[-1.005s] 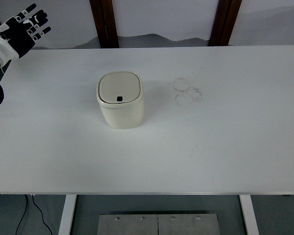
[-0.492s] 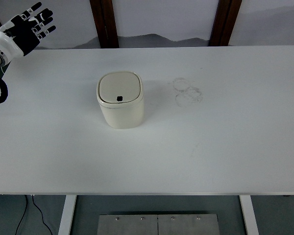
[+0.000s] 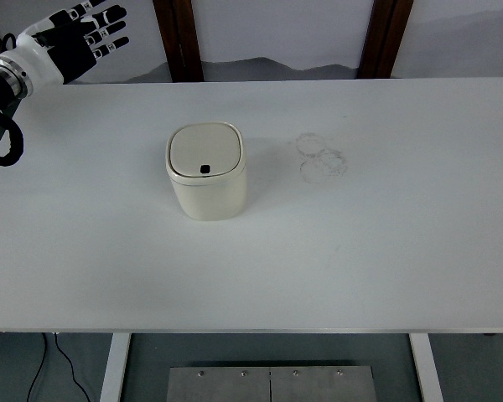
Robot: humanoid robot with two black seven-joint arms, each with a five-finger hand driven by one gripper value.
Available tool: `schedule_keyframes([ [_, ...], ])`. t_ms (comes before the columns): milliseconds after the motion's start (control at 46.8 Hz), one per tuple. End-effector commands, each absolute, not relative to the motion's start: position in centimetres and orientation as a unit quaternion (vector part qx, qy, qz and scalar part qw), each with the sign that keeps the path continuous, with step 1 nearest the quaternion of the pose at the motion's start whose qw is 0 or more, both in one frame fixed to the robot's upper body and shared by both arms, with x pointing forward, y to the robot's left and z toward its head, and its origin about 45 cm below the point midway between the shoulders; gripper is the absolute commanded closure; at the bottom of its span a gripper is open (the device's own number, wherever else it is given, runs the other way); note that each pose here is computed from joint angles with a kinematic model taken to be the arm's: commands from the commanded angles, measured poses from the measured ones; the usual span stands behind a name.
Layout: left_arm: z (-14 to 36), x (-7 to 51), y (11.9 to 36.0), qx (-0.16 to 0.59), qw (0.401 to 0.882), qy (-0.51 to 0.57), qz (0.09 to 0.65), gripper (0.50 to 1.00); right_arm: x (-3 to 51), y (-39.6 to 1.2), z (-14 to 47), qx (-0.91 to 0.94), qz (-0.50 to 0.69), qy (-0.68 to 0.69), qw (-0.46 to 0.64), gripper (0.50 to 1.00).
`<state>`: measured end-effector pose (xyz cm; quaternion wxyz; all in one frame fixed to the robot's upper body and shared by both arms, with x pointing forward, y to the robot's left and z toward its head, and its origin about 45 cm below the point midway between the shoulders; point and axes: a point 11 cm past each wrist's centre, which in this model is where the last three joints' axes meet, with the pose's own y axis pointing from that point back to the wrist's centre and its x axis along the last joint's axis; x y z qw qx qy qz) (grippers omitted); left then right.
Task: Open trash can
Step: 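Reach the left hand over the cream trash can's lid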
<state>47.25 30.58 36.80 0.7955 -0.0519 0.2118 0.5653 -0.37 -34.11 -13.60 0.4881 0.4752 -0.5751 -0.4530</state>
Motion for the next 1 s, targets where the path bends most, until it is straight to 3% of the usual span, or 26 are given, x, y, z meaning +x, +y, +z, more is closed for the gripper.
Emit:
schedule_keyframes([
  [0,37.7,47.0,30.1,-0.029,0.805,0.197,0.558,0.5,-0.4,-34.1,-13.6,0.475,-0.453,-0.575,0.488,0.505],
  [342,39.4,45.0,25.0,0.114,0.851,0.129,0.496,0.5,-0.4,-34.1,-13.6,0.475,-0.453,-0.575,0.488,0.505],
  [641,39.0,42.4,20.0,0.192,0.879,0.098,0.426,0.5,-0.4,-34.1,-13.6,0.476,-0.453,-0.575,0.489,0.505],
  [983,36.3,40.7,19.7,0.263,0.871,0.097,0.403,0.5,-0.4,-34.1,-13.6,0.476,-0.453,-0.575,0.489,0.505],
])
